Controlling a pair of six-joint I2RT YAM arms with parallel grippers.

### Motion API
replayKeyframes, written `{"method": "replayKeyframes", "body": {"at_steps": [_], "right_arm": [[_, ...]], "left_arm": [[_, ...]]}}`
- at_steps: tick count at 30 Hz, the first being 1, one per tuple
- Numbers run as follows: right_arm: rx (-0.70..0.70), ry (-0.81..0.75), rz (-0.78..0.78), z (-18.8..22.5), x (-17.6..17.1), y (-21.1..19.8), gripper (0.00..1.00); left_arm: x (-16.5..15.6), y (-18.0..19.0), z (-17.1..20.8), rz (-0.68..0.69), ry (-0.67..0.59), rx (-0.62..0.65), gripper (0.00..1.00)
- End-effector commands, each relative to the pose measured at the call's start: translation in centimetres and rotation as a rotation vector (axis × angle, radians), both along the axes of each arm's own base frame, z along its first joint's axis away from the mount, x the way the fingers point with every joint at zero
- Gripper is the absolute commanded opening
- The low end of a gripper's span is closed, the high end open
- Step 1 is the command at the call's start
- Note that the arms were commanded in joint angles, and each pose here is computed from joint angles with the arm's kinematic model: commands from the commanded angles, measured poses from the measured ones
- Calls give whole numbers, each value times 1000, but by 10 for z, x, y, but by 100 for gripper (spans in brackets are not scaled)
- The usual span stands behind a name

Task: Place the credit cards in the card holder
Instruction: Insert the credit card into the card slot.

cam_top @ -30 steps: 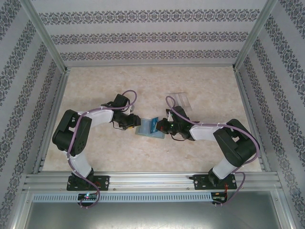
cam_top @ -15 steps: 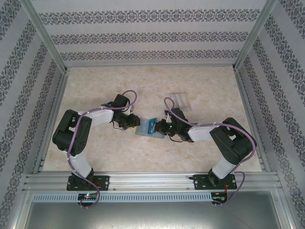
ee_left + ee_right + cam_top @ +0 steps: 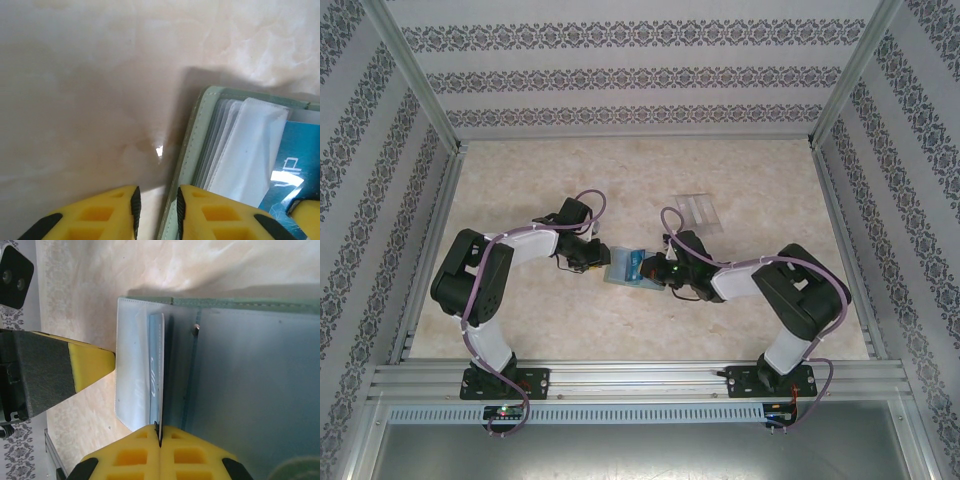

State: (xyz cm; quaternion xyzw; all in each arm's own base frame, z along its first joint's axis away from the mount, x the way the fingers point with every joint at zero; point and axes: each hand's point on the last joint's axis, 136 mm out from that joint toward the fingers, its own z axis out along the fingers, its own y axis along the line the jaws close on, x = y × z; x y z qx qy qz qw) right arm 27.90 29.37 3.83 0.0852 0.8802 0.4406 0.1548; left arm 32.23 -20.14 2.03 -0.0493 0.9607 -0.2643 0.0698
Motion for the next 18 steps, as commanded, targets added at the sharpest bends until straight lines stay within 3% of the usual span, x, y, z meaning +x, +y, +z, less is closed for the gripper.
{"method": "replayKeyframes", "body": {"at_steps": [1, 18], "right_arm": [[-12, 23, -30, -16, -4, 0, 0], [-51, 9, -135, -24, 2, 15, 0]], "left_arm": [[-11, -7, -20, -13, 54, 3, 27], [-17, -7, -20, -12, 78, -3, 21]]}}
